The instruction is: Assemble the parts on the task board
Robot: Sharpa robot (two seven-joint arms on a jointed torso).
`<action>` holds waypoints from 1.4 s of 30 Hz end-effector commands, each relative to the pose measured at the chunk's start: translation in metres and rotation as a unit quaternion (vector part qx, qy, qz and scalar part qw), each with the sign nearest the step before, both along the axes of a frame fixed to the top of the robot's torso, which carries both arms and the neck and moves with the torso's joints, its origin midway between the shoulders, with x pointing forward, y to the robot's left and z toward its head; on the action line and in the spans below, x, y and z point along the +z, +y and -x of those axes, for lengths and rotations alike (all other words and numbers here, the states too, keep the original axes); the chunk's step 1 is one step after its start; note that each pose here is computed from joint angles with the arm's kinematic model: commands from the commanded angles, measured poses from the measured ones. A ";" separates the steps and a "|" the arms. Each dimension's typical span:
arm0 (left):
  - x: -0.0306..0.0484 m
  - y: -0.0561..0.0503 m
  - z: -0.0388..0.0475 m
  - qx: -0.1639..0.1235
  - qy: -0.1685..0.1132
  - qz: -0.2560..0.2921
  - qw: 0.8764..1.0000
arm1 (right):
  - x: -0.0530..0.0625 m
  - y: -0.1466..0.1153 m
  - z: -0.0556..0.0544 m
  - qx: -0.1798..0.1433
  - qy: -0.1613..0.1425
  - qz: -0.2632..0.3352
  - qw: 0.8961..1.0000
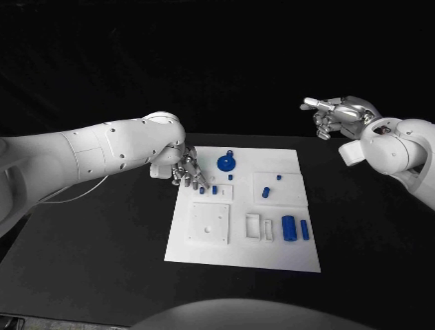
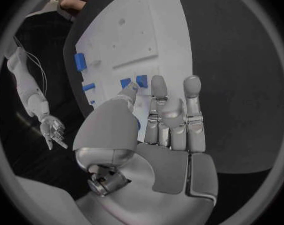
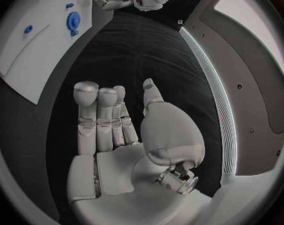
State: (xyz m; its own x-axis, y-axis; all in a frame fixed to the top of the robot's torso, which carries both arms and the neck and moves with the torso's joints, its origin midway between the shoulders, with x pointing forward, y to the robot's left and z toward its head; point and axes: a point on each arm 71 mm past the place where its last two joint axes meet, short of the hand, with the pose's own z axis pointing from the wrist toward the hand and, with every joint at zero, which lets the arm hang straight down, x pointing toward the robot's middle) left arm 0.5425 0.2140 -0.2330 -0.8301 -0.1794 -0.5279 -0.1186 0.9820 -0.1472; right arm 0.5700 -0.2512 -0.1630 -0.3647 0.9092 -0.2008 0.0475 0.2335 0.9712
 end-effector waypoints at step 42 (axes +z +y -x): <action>0.0105 0.009 0.0268 0.013 -0.072 0.029 0.997 | -0.002 -0.003 0.002 0.005 -0.002 0.011 1.000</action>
State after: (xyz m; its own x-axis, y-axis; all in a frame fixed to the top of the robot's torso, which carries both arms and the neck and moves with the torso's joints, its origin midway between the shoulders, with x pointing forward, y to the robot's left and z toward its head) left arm 0.5149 0.2250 -0.2231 -0.7548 -0.2362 -0.6119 -0.1183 0.9666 -0.2272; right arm 0.5688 -0.2559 -0.1654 -0.3603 0.9072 -0.2172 0.0483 0.2507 0.9669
